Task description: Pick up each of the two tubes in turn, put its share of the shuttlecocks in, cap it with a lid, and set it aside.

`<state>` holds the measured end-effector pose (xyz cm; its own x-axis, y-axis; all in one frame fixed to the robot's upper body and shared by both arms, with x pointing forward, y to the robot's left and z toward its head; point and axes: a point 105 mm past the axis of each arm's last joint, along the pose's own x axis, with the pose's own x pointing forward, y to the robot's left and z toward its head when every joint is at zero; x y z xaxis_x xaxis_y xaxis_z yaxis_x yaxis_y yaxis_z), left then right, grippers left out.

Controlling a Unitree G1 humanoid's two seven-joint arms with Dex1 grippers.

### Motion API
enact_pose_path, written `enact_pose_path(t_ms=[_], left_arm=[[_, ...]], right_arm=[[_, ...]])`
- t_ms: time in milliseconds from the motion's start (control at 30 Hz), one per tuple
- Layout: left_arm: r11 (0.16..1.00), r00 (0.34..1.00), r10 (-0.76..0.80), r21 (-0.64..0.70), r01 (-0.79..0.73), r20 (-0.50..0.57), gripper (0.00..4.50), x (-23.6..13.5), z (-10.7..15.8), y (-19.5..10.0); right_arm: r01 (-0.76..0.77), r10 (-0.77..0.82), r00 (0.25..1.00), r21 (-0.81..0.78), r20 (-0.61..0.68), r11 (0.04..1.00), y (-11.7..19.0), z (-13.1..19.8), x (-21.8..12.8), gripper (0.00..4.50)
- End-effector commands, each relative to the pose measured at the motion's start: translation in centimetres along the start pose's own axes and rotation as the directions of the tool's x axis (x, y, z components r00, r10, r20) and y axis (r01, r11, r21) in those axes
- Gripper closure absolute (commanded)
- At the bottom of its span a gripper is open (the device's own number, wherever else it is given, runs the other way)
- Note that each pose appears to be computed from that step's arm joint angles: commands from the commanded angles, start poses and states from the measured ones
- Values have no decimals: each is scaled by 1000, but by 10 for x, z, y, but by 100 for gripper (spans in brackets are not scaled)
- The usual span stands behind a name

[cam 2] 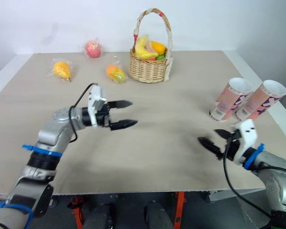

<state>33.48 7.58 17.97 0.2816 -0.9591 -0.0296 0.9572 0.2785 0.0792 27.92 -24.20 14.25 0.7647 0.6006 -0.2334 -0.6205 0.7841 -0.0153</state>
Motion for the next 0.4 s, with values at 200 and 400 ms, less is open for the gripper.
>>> enact_pose_path(t_ms=[200,400], left_arm=[[941,940,336,-24,-338,-61,0,-86,-23,-8],[896,897,441,-41,-441,-20,0,-98,-27,-10]], right_arm=[[-317,321,944,-57,75,947,51,22,57,2],[-387,391,918,-60,66,920,58,19,79,2]])
